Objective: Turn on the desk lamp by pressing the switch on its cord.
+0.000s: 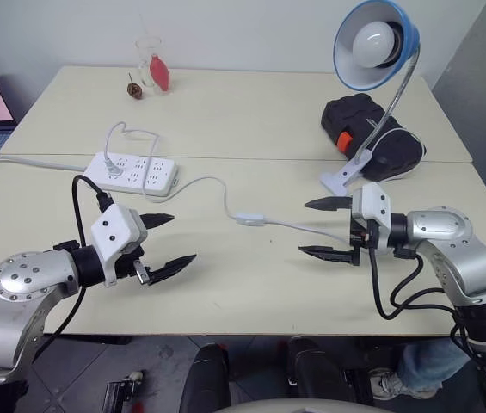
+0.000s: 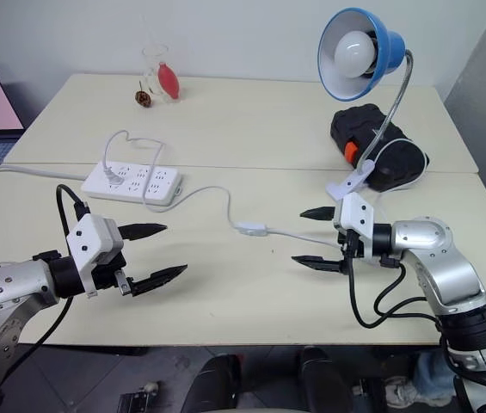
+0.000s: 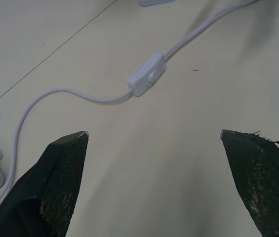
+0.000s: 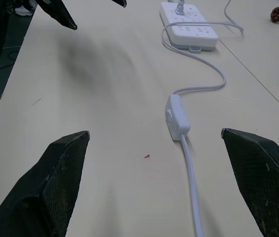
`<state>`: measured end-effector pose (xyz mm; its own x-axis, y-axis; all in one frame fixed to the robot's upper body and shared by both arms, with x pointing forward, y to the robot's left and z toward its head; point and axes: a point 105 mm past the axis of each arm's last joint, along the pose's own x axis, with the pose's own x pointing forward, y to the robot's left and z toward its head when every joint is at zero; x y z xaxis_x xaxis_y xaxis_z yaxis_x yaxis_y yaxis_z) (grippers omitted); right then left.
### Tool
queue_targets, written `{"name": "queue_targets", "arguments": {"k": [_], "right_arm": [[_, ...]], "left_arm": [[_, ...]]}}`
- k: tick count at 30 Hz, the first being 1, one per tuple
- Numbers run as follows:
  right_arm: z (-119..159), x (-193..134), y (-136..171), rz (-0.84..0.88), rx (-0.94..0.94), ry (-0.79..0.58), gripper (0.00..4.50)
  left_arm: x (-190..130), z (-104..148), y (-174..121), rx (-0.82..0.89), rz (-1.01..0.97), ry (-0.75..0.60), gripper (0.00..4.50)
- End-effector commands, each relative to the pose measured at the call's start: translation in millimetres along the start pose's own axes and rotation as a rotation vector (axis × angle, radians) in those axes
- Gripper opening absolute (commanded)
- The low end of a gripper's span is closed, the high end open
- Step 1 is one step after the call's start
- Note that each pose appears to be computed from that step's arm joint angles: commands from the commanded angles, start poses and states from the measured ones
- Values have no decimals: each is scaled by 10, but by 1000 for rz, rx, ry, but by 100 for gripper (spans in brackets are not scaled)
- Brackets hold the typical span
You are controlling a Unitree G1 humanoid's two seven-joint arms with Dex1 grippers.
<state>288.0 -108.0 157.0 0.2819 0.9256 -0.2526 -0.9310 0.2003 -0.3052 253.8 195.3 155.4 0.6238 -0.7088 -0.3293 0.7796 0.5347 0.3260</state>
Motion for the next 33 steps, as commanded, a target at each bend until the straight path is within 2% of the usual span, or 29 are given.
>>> {"name": "queue_targets", "arguments": {"k": [1,9,16,20,29,33], "right_arm": [[142,-2,-14,-1,-52,-35,450],[127,39,-71,-52,-47,-28,450],[143,84,-96,-71,-7,-23,450],[144,125,-155,-101,56,-10,450],[127,431,-213,-81,63,-41,450],[26,608,-266,-51,62,-27,450]], "left_arm": [[-30,110,8,37,-3,-39,447],[14,97,95,51,24,-22,447],[-8,203,119,94,-39,-102,447],[-20,163,79,28,-101,-99,447],[24,150,-45,51,-194,-71,447],[34,128,-69,52,-205,-61,447]]}}
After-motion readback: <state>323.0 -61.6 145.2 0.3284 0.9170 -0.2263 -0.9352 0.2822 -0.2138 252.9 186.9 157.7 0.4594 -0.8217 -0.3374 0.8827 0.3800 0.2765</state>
